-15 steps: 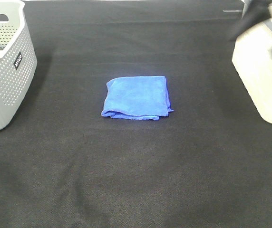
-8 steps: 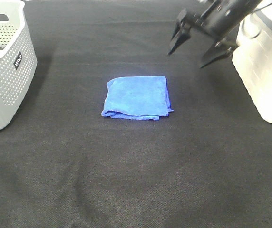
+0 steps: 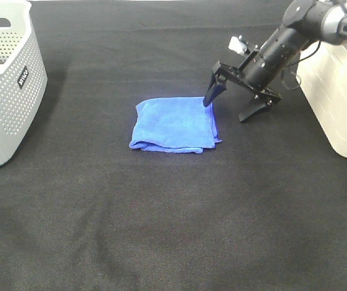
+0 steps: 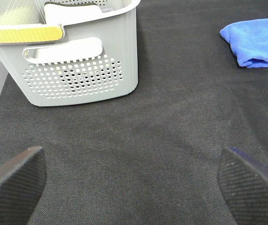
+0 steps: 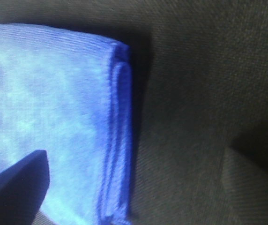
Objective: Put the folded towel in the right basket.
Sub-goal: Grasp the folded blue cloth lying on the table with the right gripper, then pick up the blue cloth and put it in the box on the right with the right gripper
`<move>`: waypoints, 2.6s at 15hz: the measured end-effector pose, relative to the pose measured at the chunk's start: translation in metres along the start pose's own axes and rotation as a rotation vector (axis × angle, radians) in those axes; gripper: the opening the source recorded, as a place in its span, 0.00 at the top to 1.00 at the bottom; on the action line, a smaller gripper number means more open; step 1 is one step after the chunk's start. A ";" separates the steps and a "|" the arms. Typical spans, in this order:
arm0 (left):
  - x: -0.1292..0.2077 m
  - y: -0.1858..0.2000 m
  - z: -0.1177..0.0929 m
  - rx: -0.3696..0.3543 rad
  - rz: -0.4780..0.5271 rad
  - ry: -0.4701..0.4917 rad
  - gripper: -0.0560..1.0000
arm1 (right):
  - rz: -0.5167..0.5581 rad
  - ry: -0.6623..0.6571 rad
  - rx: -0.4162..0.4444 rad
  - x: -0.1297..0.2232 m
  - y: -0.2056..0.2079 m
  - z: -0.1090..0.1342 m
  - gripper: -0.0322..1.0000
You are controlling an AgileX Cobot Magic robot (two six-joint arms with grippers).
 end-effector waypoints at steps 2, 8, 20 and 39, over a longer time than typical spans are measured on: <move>0.000 0.000 0.000 0.003 0.000 0.001 0.08 | 0.005 -0.004 -0.003 0.001 -0.002 -0.001 0.04; 0.000 0.000 -0.001 0.004 0.001 0.002 0.08 | 0.041 0.028 -0.066 0.003 -0.031 0.031 0.07; 0.000 0.000 -0.001 0.005 0.001 0.004 0.08 | 0.095 0.202 -0.100 0.013 -0.067 0.091 0.80; 0.000 0.000 -0.001 0.005 0.001 0.006 0.08 | -0.460 -0.048 0.501 0.056 0.355 -0.098 0.79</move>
Point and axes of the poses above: a point on each arm's last joint axis where the gripper is mounted, y pointing back along that axis away from the gripper, z along the wrist's bending axis when the last joint is at zero, x = y × z, the point moved 4 cm from there along -y, pointing out along that axis toward the gripper, and after that the axes turned 15 degrees about y, right-handed, at the moved point
